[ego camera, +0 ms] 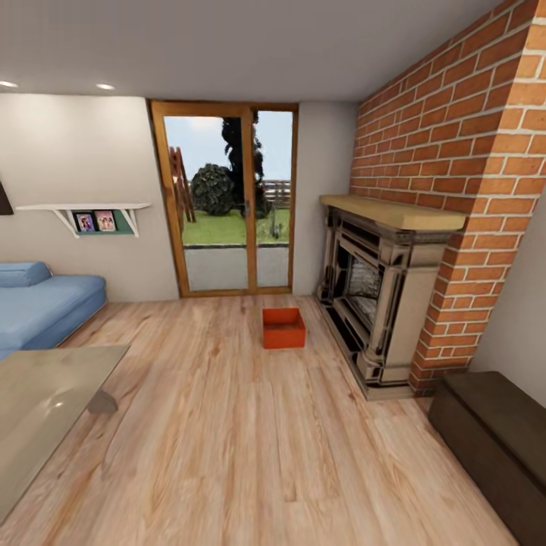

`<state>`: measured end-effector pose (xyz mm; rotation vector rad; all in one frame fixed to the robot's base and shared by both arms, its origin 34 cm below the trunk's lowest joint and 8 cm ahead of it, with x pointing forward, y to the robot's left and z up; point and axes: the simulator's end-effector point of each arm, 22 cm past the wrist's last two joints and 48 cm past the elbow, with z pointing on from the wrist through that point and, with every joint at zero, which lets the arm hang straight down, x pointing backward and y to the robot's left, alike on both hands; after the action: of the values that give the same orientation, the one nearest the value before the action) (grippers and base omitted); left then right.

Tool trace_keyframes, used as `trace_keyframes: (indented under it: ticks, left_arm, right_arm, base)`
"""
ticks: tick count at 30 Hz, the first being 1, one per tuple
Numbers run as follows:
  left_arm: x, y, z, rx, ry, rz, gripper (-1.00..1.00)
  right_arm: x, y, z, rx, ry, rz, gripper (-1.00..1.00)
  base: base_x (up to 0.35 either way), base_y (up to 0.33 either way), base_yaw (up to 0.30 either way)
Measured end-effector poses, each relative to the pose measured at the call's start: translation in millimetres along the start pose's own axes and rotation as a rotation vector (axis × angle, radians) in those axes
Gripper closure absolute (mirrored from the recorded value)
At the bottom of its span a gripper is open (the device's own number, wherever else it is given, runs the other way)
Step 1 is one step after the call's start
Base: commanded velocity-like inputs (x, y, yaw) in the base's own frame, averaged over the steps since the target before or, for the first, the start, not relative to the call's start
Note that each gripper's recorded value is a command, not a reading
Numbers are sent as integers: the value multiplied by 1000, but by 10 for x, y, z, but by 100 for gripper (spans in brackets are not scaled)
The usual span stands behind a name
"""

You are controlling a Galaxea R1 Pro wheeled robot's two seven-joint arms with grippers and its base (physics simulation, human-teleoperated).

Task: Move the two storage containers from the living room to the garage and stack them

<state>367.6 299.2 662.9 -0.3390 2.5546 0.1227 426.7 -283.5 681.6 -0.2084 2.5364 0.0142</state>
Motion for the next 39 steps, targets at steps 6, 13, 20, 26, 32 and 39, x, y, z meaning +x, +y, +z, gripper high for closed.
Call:
trace_keyframes:
  ticks: [6, 13, 20, 26, 32, 39]
  left_arm:
    - [-1, 1, 0, 0, 0, 0, -100]
    - [0, 1, 0, 0, 0, 0, -100]
    - [5, 2, -1, 0, 1, 0, -100]
    - [2, -3, 0, 0, 1, 0, -100]
    - [2, -4, -1, 1, 0, 0, -100]
    - [-1, -3, 0, 0, 0, 0, -100]
  right_arm:
    - [0, 0, 0, 0, 0, 0, -100]
    - [0, 0, 0, 0, 0, 0, -100]
    - [0, 0, 0, 0, 0, 0, -100]
    - [0, 1, 0, 0, 0, -1, -100]
    - [0, 1, 0, -1, 0, -2, -100]
    - [0, 2, 0, -1, 0, -2, -100]
  base:
    - [319, -79, 0]
    - [319, -79, 0]
    - [319, -79, 0]
    - [319, -79, 0]
    - [319, -79, 0]
    - [319, -79, 104]
